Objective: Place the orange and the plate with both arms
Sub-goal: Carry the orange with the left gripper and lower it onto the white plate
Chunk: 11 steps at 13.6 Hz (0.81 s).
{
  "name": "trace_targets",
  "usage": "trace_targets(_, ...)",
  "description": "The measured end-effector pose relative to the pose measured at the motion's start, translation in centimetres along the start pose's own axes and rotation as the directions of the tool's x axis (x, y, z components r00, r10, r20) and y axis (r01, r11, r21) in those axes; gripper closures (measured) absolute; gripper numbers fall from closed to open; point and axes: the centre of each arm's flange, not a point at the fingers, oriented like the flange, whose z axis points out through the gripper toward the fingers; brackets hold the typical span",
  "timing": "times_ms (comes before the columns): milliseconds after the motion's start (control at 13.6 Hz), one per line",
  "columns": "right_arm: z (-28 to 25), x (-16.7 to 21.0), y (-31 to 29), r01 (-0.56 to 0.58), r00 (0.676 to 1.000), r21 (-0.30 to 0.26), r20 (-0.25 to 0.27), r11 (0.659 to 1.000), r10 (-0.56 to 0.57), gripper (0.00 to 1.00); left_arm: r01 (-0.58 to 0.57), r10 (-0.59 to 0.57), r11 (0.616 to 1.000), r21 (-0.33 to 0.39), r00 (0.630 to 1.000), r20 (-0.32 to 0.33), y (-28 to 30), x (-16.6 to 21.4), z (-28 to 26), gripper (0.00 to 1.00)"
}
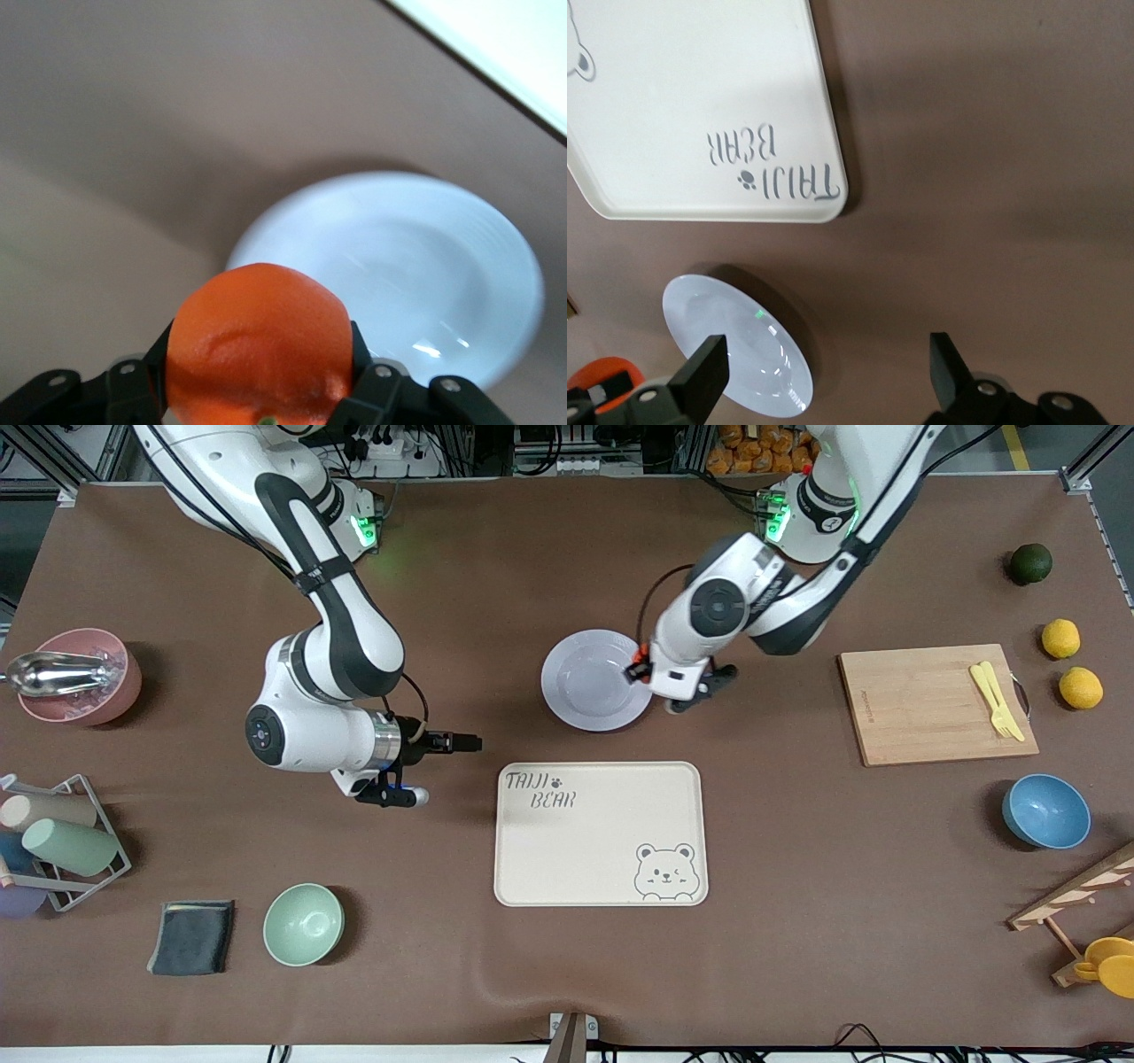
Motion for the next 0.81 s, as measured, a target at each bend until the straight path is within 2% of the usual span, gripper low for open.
trace_targets(220,0.3,-2.8,0.7,0.021,0.999,-0.004,0.044,1.000,-0.020,0.00,0.063,-0.063,0.998,-0.001,0.996,0.059,3.7,-2.9,2.1,0.27)
trace_targets(440,-2.0,-7.7,0.9,0.048,0.992,0.013,0.118,0.999,-0.050,0.00,0.095,-0.096,0.995,0.020,0.994,0.054,5.3,-3.5,6.4,0.27)
trace_targets(513,-2.5,-8.8,1.1,0.047,0.991,0.020,0.127,0.999,-0.049,0.00,0.097,-0.099,0.995,0.032,0.994,0.048,5.5,-3.5,7.7,0.27)
trace_targets(586,-2.3,-9.3,1.3,0.033,0.990,0.037,0.133,0.999,-0.038,0.00,0.100,-0.102,0.994,0.039,0.994,0.043,5.6,-3.4,8.5,0.27)
trace_targets(806,0.7,-9.6,2.7,0.025,0.989,0.145,0.141,0.989,-0.046,0.00,0.114,-0.116,0.992,0.044,0.993,0.039,5.6,-2.5,8.9,0.27)
